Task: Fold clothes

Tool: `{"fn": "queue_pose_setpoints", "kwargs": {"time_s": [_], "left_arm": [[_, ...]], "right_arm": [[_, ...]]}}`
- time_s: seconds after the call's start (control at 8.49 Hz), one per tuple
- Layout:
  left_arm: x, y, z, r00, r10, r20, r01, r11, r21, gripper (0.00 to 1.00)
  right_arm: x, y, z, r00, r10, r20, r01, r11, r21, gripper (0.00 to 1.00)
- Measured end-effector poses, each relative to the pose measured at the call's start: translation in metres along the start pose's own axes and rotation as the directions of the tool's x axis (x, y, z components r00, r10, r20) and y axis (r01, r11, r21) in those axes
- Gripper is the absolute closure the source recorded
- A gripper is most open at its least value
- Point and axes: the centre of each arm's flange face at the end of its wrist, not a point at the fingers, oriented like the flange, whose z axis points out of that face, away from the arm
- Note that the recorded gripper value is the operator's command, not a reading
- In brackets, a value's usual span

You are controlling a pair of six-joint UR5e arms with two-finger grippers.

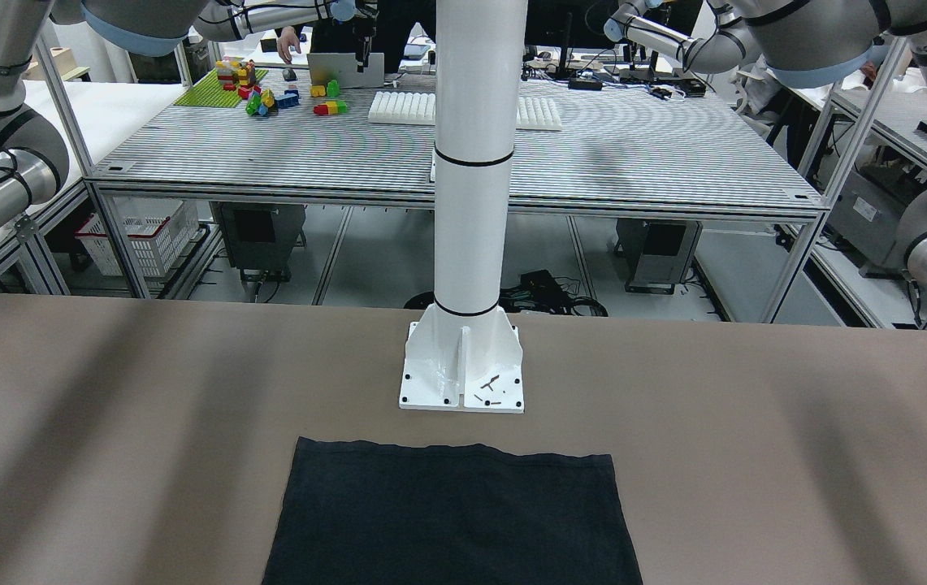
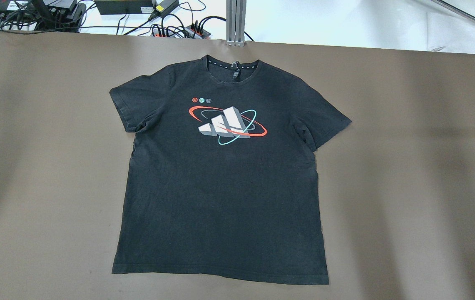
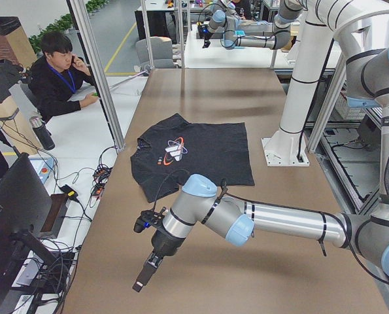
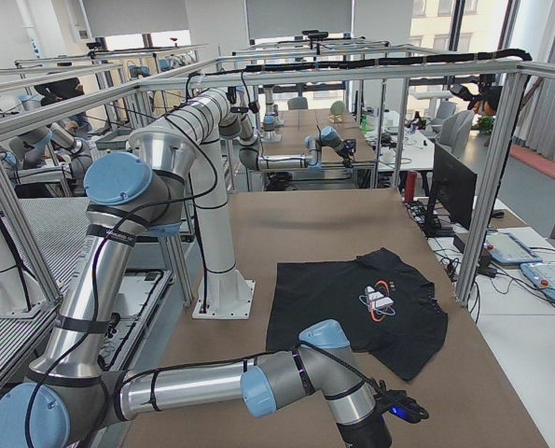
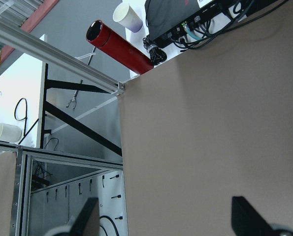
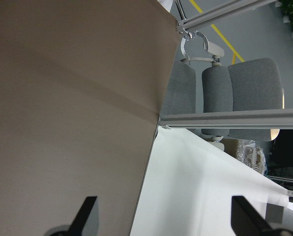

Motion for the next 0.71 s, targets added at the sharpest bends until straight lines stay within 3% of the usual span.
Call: {"fn": "queue_pose_setpoints", "kwargs": {"time_s": [0.71], "left_arm": [[0.005,-0.022,-0.006,1.000,0.015,-0.004,-0.015,0.999,0.034,0.06]], "right_arm": [[-0.003,-0.005,0.000,1.000,0.025,0.011,-0.025,1.000,0.011,0.06]]}}
